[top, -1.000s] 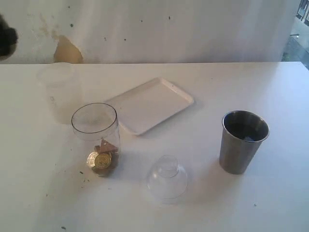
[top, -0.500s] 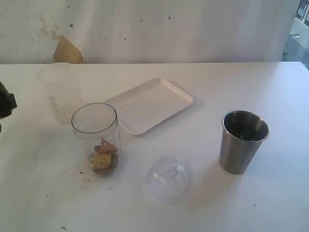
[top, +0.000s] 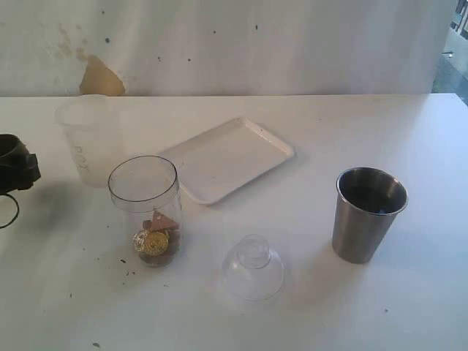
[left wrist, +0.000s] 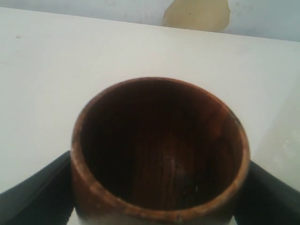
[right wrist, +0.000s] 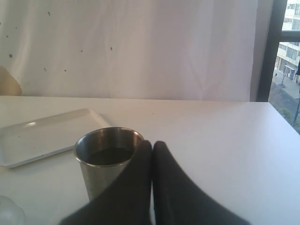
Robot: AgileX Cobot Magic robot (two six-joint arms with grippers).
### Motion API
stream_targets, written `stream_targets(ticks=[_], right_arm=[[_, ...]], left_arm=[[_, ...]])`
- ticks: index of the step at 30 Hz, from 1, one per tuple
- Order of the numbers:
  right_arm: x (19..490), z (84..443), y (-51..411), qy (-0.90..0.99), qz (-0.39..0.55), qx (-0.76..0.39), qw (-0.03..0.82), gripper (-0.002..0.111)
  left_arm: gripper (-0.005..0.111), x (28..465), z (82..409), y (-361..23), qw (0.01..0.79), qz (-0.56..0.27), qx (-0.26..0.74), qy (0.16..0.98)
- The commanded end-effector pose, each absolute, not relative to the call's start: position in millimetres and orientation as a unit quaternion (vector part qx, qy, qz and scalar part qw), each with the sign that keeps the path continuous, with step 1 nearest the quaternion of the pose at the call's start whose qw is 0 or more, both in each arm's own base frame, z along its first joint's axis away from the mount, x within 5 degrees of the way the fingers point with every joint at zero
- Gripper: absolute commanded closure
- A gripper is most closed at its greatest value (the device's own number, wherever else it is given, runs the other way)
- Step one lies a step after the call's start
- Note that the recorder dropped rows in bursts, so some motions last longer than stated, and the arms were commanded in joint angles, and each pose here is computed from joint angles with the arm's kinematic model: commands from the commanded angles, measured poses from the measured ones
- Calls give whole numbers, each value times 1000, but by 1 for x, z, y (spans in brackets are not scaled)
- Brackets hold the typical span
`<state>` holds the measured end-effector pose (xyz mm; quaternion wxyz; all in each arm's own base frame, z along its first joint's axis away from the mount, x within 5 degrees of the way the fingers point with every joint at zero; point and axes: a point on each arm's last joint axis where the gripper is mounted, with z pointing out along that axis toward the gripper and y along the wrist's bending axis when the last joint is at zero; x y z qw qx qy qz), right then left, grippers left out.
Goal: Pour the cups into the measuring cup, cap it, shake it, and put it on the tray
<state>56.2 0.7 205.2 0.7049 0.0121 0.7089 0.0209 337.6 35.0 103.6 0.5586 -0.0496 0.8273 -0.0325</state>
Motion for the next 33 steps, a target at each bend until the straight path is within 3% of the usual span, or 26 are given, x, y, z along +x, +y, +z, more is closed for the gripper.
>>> stream_targets(ticks=[1, 5, 17, 26, 33], right_arm=[[56, 206, 1, 705, 24, 9, 708, 108], [56, 206, 1, 705, 24, 9, 708, 108], [56, 206, 1, 705, 24, 9, 709, 108], [56, 206, 1, 705, 24, 9, 708, 108], [56, 206, 1, 705, 24, 9, 708, 108]], left_arm=[[32, 339, 106, 36, 565, -31, -50, 823], [22, 337, 101, 36, 543, -28, -52, 837], [22, 337, 124, 37, 565, -25, -49, 823], [22, 318, 201, 33, 624, -13, -28, 781], [35, 271, 274, 29, 642, 21, -6, 766]])
